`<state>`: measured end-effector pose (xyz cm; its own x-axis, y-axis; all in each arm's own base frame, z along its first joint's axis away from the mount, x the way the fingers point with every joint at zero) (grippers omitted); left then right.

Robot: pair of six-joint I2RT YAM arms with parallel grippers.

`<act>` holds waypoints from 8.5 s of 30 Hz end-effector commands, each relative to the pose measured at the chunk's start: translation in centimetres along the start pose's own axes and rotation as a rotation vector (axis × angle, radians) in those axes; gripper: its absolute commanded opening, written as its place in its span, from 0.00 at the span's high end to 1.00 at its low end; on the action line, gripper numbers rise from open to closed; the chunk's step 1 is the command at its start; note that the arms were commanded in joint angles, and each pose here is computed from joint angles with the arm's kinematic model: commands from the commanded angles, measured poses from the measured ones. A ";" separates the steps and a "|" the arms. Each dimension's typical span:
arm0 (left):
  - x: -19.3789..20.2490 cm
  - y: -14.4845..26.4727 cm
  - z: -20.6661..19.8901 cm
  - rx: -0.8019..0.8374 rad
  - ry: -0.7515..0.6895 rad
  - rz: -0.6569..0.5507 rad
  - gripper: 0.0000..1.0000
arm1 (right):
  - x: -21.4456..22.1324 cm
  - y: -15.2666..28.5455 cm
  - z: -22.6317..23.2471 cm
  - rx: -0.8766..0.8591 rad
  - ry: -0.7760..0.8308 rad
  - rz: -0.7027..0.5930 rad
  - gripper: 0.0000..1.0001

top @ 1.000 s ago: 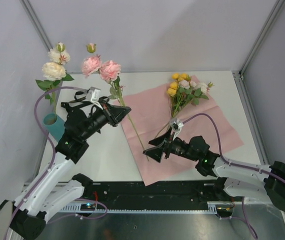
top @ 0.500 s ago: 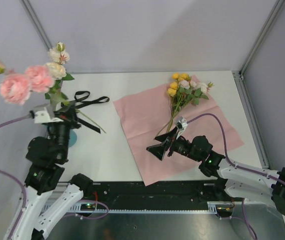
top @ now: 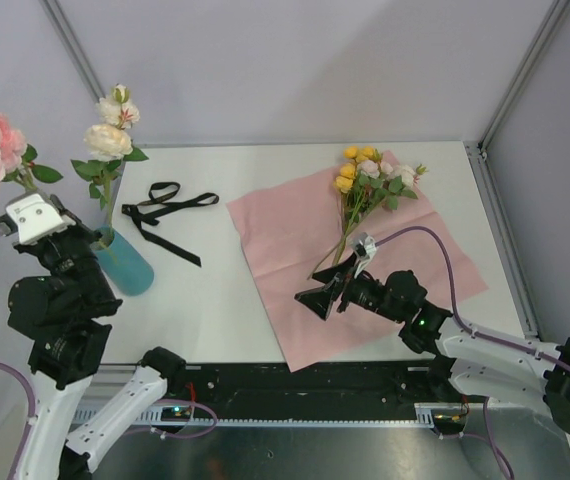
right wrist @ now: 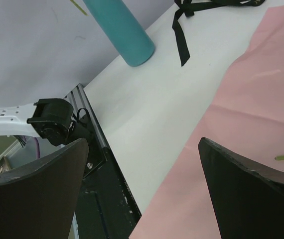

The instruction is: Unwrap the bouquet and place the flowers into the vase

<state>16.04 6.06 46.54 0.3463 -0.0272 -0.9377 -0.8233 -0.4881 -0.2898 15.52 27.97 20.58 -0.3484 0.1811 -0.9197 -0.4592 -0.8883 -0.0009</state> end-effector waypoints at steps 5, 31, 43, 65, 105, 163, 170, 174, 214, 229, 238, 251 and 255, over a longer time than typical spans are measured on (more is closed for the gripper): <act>-4.4 -1.9 0.6 -0.081 -0.054 -0.129 1.00 | -1.1 0.7 0.1 -0.019 0.020 -0.046 0.01; 10.9 -5.9 0.4 -0.223 -0.014 0.130 0.85 | -1.2 1.3 -1.2 0.026 -0.037 -0.051 0.01; 14.9 -4.2 1.5 -0.269 -0.008 0.228 0.39 | -1.0 1.1 -3.3 0.107 -0.127 -0.015 0.01; 13.1 5.5 -5.4 0.378 0.352 0.526 0.08 | -1.0 2.3 -11.5 0.520 -0.353 0.035 0.04; 19.3 14.3 -9.2 0.899 0.422 0.745 0.04 | 1.9 -1.9 -27.4 0.922 -0.384 0.160 0.66; 20.4 14.1 -9.5 0.884 0.417 0.796 0.05 | 0.0 -1.7 -26.2 0.884 -0.405 0.145 1.00; 20.3 14.1 -9.4 0.884 0.416 0.793 0.05 | 0.0 -1.4 -26.2 0.903 -0.406 0.156 0.87; 20.3 14.1 -9.4 0.884 0.417 0.790 0.05 | -0.1 -1.6 -26.0 0.872 -0.404 0.167 0.99; 19.1 14.7 -10.8 0.943 0.493 0.889 0.12 | -8.3 -0.3 -20.7 0.761 -0.322 -0.049 1.00; 14.5 13.3 -12.8 1.029 0.539 0.833 0.09 | -11.2 -3.6 -5.9 0.292 -0.117 -0.141 1.00; 11.9 13.5 -14.8 1.135 0.635 0.799 0.18 | -9.5 -5.5 3.8 0.092 -0.073 -0.188 1.00; 11.7 13.7 -17.5 1.189 0.811 0.792 0.34 | -6.1 -6.5 9.7 -0.065 0.004 -0.138 1.00; 12.8 13.9 -17.8 1.191 0.818 0.826 0.44 | -4.7 -6.8 9.8 -0.079 0.020 -0.096 1.00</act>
<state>16.66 -16.13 33.35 -0.5195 -0.5035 -0.6904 -0.6324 0.7699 -0.0856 12.40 36.94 28.25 -0.3330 0.2405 -0.9117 -0.4315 -0.8986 -0.0794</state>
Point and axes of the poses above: each gripper's point midway between its finger pads, its own y axis back along the fingers, its own z axis along the line the jaws close on, x = y × z, the point moved 3 cm from there along y, back along the fingers, and after that the axes turned 8 degrees about y, right-handed, at the moved point
